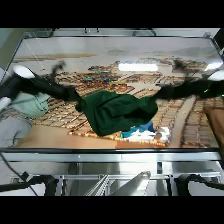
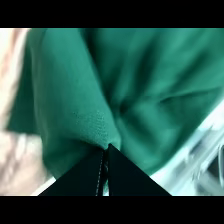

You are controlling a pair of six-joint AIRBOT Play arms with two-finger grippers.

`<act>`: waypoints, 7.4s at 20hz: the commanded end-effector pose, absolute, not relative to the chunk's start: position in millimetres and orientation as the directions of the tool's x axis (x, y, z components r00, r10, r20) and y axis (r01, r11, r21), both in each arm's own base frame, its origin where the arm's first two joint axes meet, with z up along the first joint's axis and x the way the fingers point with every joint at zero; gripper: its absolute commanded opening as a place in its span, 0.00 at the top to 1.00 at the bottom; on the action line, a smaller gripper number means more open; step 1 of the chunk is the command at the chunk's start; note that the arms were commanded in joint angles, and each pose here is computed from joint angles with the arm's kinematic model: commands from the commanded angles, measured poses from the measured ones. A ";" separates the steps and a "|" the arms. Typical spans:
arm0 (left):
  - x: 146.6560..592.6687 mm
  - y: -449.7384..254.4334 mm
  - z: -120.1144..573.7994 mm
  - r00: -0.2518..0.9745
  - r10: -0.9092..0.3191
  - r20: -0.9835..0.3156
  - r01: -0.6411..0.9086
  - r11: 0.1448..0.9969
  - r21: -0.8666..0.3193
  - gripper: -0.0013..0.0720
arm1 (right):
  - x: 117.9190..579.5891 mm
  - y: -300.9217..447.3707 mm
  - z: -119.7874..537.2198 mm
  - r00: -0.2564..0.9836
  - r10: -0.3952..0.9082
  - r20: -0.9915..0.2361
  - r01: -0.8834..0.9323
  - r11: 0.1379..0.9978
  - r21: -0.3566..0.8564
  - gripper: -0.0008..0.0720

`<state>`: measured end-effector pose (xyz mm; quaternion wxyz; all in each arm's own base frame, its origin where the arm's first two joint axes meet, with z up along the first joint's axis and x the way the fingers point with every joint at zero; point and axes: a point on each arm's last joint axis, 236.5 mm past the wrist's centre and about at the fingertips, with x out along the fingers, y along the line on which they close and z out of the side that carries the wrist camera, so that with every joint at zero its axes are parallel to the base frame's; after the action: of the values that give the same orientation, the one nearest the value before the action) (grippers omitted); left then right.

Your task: Fold the shirts.

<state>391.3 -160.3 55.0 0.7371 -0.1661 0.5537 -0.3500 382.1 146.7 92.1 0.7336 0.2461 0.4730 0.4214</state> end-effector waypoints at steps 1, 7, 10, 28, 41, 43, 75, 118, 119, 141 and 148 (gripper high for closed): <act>403.7 -141.2 222.1 0.455 -0.693 -0.560 0.500 0.719 -0.483 0.96 | 405.4 116.2 274.1 0.517 0.820 -0.247 -0.606 0.554 0.570 0.96; 294.3 -112.1 412.8 0.755 -0.583 -0.301 0.569 0.810 -0.142 0.95 | 313.7 90.4 454.7 0.770 0.638 0.009 -0.633 0.762 0.139 0.96; 249.3 -121.4 425.8 0.761 -0.581 -0.288 0.587 0.806 -0.073 0.95 | 269.3 106.7 486.4 0.783 0.616 0.086 -0.615 0.788 -0.041 0.96; 401.6 -110.7 9.3 0.112 -0.643 -0.757 0.263 0.754 -0.602 0.38 | 524.7 101.6 72.7 0.437 0.808 -0.395 -0.284 0.540 0.792 0.37; 271.7 -134.8 -31.4 -0.141 -0.740 -0.658 -0.029 0.667 -0.745 0.01 | 456.5 14.5 -6.9 0.214 0.663 -0.717 -0.126 0.747 0.653 0.40; 249.5 -148.1 -47.7 -0.163 -0.724 -0.670 -0.068 0.686 -0.725 0.01 | 462.9 21.4 -20.8 0.210 0.685 -0.698 -0.108 0.725 0.680 0.40; 242.8 -221.4 -113.8 0.042 -0.697 -0.716 -0.120 0.708 -0.696 0.95 | 487.0 46.1 3.7 0.293 0.788 -0.542 -0.223 0.608 0.762 0.40; 257.8 -119.8 229.6 0.528 -0.797 -0.293 0.452 0.556 -0.698 0.95 | 363.4 103.3 214.8 0.307 0.894 -0.326 -0.553 0.446 0.704 0.96; 246.8 -125.3 266.1 0.563 -0.779 -0.277 0.531 0.598 -0.601 0.95 | 353.9 97.7 254.8 0.418 0.853 -0.312 -0.617 0.519 0.591 0.96; 406.6 -106.4 211.5 0.405 -0.721 -0.562 0.410 0.693 -0.594 0.95 | 431.3 30.8 169.5 0.756 0.529 -0.386 -0.272 0.789 0.550 0.96; 509.1 -131.7 9.0 0.135 -0.815 -0.564 0.253 0.578 -0.776 0.95 | 532.4 25.6 7.5 0.716 0.559 -0.418 -0.086 0.665 0.742 0.96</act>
<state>481.3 -118.2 83.2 0.7471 -0.2410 0.5020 -0.3630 500.3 25.9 63.7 0.8723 0.3109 0.3181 0.2030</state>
